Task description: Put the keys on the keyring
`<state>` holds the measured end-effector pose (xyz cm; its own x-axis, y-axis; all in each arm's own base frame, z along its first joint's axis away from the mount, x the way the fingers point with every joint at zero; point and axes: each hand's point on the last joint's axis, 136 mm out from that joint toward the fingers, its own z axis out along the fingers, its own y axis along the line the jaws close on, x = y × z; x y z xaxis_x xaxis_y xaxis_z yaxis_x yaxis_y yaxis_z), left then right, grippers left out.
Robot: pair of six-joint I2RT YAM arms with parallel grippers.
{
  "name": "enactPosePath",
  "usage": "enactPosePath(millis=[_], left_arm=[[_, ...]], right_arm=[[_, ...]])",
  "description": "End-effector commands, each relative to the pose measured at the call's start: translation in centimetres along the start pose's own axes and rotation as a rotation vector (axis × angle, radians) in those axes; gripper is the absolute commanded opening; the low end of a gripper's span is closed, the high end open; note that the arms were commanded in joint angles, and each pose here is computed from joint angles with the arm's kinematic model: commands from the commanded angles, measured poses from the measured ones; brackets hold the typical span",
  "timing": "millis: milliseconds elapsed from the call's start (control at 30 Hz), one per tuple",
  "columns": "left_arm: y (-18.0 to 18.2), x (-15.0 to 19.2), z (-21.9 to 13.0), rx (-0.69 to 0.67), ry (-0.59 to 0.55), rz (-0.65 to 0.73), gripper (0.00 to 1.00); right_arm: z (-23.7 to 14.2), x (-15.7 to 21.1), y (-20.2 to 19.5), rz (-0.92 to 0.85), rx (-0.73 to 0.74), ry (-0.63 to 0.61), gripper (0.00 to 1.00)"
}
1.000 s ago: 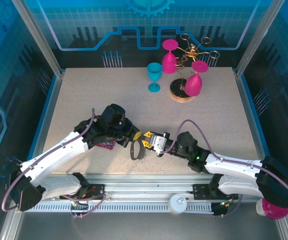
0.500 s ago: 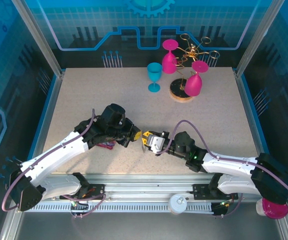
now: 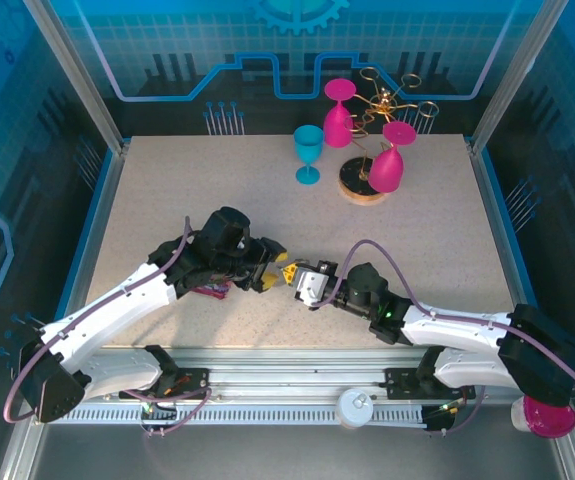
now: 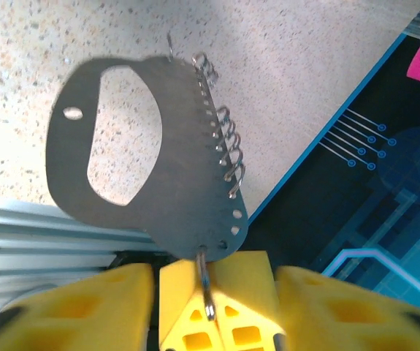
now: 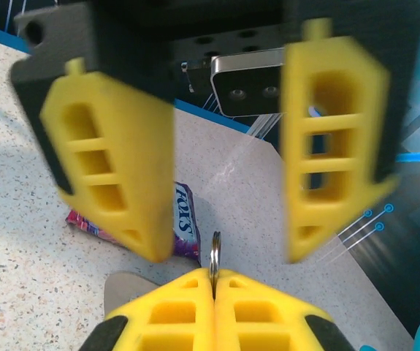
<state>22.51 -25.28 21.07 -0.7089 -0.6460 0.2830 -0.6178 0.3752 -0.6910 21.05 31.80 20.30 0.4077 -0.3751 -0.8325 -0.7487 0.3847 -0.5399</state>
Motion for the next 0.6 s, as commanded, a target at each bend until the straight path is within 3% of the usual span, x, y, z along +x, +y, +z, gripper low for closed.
enactPosePath(millis=[0,100,200,333,467,567], left_arm=[[-1.7,-1.8,-1.7,0.074,-0.123,0.178,0.83],[-3.1,-4.5,-4.6,0.093,-0.340,0.429,0.91],[-4.8,-6.6,-7.4,0.088,-0.554,0.728,0.92],[-7.2,-6.4,-8.7,0.127,-0.700,1.177,0.89],[-7.5,-3.4,-7.2,0.212,-0.648,1.583,0.88],[-6.2,0.1,-5.5,0.299,-0.476,1.878,0.88]], right_arm=[[-0.7,-2.5,-1.5,0.075,0.047,-0.074,0.00],[-1.6,-2.2,-1.8,0.200,0.012,-0.052,0.00],[-2.8,-1.7,-2.3,0.349,-0.049,0.010,0.00],[-4.4,-1.3,-2.8,0.530,-0.125,0.109,0.00],[-5.5,-1.9,-2.9,0.618,-0.205,0.162,0.00],[-6.3,-2.8,-2.6,0.601,-0.284,0.182,0.00]])
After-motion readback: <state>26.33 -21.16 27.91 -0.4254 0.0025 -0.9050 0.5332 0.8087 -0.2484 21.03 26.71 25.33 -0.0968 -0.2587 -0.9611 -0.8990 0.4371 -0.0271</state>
